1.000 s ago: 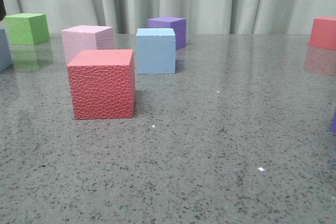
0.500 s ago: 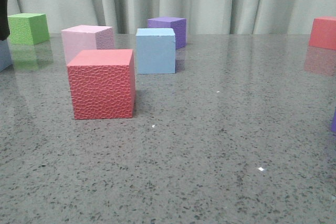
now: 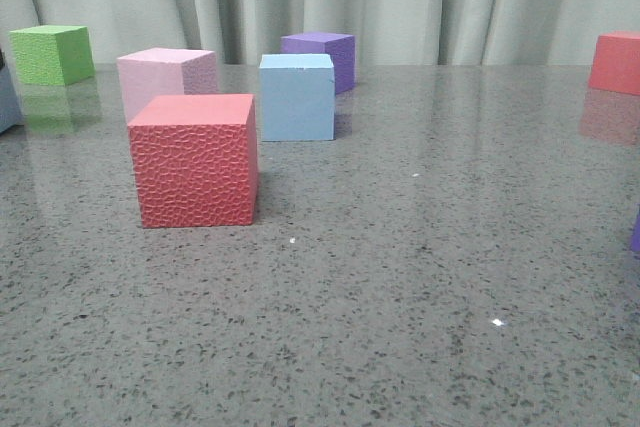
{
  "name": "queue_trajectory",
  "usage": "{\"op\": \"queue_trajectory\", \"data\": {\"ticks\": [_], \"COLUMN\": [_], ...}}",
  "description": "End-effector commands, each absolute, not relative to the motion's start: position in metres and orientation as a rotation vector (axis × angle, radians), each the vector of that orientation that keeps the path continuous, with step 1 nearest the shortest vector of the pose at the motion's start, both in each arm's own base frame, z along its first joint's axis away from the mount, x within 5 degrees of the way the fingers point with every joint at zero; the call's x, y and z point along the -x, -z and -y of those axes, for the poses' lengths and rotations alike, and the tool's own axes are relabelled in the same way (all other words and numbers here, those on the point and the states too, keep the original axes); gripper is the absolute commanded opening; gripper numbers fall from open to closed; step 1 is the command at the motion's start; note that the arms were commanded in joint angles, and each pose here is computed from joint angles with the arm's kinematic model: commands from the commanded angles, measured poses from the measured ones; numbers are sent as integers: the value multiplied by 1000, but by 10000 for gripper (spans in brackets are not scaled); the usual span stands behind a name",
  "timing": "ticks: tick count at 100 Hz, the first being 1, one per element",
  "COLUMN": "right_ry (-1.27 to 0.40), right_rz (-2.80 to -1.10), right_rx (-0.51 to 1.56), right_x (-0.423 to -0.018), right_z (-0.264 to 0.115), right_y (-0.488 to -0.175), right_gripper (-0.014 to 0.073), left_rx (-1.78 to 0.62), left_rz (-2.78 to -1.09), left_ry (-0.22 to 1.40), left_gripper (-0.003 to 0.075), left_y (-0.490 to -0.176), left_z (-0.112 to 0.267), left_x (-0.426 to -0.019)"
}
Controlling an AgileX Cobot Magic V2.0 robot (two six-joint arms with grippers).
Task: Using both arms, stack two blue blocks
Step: 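Lift the light-blue cube with the left gripper and carry it above the placed cube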
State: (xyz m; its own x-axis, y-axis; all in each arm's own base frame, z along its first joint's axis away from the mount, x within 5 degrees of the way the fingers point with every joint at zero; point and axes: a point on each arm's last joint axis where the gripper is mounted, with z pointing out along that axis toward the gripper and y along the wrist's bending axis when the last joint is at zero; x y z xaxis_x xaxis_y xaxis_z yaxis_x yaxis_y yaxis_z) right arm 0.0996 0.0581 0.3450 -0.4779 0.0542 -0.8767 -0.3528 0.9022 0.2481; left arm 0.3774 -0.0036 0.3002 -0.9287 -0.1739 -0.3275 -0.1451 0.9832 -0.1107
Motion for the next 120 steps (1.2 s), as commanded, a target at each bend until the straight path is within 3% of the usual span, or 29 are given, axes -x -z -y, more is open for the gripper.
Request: {"op": "queue_trajectory", "data": {"ticks": [1,61,91,120], "right_ry": [-508,-508,-509,-510], "right_rz": [-1912,-1913,-1912,-1911], "right_rx": [229,229,228,229], "right_x": [-101,-101,-101,-101], "right_z": [-59,-59,-59,-59], "right_y": [-360,-360,-360,-360], "right_gripper": [540,540,540,540], "left_rx": [237,256,353,350], "left_rz": [-2683,-2698,-2652,-2510], "left_ry": [141,221,150,327], "left_gripper": [340,208,208,208], "left_y": [-326,-329,-379,-426], "left_z": [4,9,27,78], "left_x": [-374,-373,-367,-358]}}
